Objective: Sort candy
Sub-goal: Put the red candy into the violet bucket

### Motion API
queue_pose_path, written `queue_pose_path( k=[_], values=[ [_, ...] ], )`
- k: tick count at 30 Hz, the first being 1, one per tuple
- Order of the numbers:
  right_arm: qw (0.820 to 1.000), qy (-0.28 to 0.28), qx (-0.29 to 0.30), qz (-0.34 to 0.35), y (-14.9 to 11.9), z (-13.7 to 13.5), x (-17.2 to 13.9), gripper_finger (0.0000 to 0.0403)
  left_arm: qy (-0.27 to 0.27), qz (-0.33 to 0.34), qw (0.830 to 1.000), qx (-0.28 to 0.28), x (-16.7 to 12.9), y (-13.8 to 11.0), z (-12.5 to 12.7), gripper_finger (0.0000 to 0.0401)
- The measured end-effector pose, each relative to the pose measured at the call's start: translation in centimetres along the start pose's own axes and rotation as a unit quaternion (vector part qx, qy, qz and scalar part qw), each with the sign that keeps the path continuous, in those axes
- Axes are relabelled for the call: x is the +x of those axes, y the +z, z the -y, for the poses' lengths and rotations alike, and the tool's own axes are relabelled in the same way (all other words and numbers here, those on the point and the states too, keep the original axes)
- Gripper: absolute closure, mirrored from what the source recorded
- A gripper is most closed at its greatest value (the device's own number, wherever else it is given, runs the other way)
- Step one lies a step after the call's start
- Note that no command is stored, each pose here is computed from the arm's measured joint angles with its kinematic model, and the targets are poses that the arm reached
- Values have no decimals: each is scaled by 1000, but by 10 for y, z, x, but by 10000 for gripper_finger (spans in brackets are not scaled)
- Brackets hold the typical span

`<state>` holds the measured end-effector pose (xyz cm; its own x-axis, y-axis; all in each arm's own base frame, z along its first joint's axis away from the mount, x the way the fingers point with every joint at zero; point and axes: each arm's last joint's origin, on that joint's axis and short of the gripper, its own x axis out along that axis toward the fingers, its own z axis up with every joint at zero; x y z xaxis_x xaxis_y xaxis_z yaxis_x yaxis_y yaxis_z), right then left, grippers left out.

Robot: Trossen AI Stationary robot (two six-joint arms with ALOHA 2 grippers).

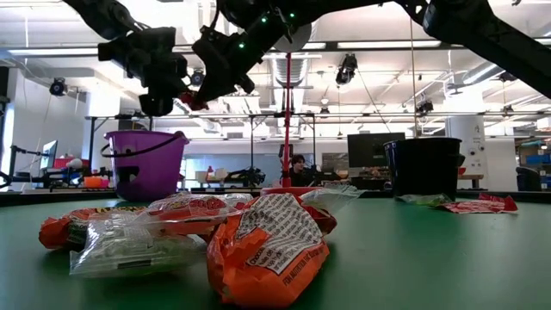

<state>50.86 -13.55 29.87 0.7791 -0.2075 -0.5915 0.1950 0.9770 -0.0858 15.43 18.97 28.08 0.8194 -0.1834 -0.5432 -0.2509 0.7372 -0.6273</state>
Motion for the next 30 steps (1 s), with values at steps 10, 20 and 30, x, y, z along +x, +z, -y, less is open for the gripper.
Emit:
queue_pose_path(
  k=[10, 20, 30],
  values=[
    [997, 50, 52, -1, -1, 3, 0, 276, 3, -17, 1000, -1, -1, -5, 1, 401],
    [992, 55, 64, -96, -11, 1, -22, 246, 127, -41, 991, 24, -14, -15, 9, 401],
    [938, 64, 94, -328, -46, -23, -53, 260, 242, -11, 969, 59, -42, -26, 33, 401]
  ],
)
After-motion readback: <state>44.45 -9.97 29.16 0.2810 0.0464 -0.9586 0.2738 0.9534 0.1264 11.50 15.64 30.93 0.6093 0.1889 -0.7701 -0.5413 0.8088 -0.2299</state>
